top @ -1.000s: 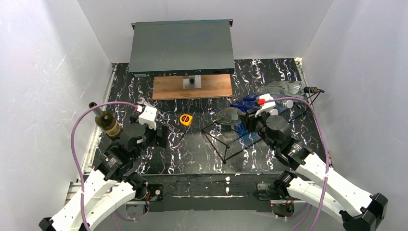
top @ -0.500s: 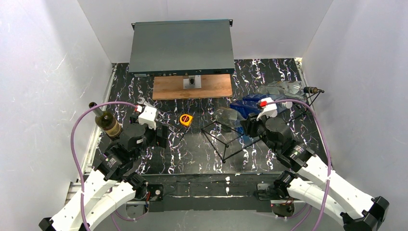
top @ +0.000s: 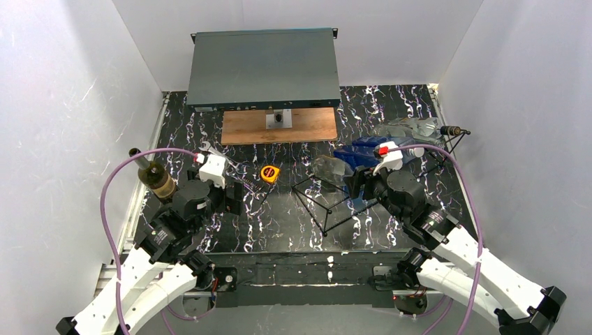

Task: Put the wine bottle on the wine rack

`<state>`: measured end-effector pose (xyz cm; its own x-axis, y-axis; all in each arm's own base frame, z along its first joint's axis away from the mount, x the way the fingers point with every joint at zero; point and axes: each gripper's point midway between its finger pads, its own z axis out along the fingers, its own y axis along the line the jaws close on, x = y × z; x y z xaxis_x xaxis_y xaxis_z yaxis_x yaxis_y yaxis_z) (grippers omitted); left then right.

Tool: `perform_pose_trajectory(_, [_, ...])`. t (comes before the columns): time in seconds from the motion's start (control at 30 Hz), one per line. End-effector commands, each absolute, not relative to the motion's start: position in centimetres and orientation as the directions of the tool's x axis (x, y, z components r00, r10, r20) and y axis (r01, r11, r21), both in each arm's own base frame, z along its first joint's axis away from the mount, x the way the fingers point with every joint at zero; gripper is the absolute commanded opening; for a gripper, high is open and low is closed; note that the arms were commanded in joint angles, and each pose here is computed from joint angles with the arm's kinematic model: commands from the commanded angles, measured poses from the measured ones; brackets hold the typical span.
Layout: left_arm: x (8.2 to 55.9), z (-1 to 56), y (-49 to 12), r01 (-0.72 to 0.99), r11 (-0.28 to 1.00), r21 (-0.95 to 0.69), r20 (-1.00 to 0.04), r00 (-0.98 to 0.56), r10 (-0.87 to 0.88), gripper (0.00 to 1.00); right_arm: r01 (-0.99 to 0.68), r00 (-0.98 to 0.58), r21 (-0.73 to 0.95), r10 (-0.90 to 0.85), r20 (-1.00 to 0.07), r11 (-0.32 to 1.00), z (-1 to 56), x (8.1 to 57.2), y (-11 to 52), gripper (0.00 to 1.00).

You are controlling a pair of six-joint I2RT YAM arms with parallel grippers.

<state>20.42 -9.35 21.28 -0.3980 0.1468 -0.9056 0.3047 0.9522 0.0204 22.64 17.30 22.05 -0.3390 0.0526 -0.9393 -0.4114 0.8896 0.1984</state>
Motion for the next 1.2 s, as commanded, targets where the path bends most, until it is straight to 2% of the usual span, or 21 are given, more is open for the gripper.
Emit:
perform_pose_trajectory(0.0, [19.9, 23.3, -8.4, 0.261, 0.965, 0.0, -0.918, -0.383, 0.103, 0.98, -0.41, -0.29, 0.181, 0.06, -0.955, 0.894, 24.6, 23.2, 17.2, 0.79])
perform_pose_trajectory(0.1, [19.6, 25.4, -7.3, 0.218, 0.976, -0.002, -0.923, -0.375, 0.082, 0.98, -0.424, -0.246, 0.184, 0.083, -0.966, 0.887, 26.7, 23.7, 17.7, 0.92])
perform_pose_trajectory(0.23, [19.2, 27.8, -5.0, 0.117, 0.992, 0.043, -0.908, -0.411, 0.088, 0.98, -0.45, -0.213, 0.158, 0.066, -0.975, 0.879, 28.6, 24.3, 18.5, 0.98])
perform_pose_trajectory(0.43, [19.0, 33.1, -1.4, -0.03, 0.988, 0.15, -0.915, -0.384, 0.127, 0.98, -0.473, -0.171, 0.145, 0.071, -0.983, 0.869, 30.4, 24.8, 19.2, 0.98])
perform_pose_trajectory(0.6, [20.6, 35.2, 0.7, -0.154, 0.947, 0.282, -0.882, -0.43, 0.193, 0.98, -0.477, -0.158, 0.156, 0.091, -0.983, 0.865, 31.3, 24.4, 18.9, 0.98])
perform_pose_trajectory(0.73, [21.9, 36.2, 3.0, -0.31, 0.909, 0.28, -0.908, -0.394, 0.145, 0.98, -0.465, -0.142, 0.155, 0.099, -0.985, 0.872, 31.5, 24.0, 18.0, 0.98])
perform_pose_trajectory(0.93, [23.2, 34.6, 8.3, -0.559, 0.773, 0.299, -0.907, -0.418, 0.048, 0.98, -0.465, -0.127, 0.17, 0.125, -0.984, 0.869, 33.1, 23.2, 17.2, 0.98])
perform_pose_trajectory(1.17, [23.4, 33.3, 12.3, -0.761, 0.627, 0.164, -0.944, -0.305, -0.123, 0.98, -0.472, -0.12, 0.148, 0.103, -0.987, 0.869, 33.1, 22.8, 16.8, 0.98])
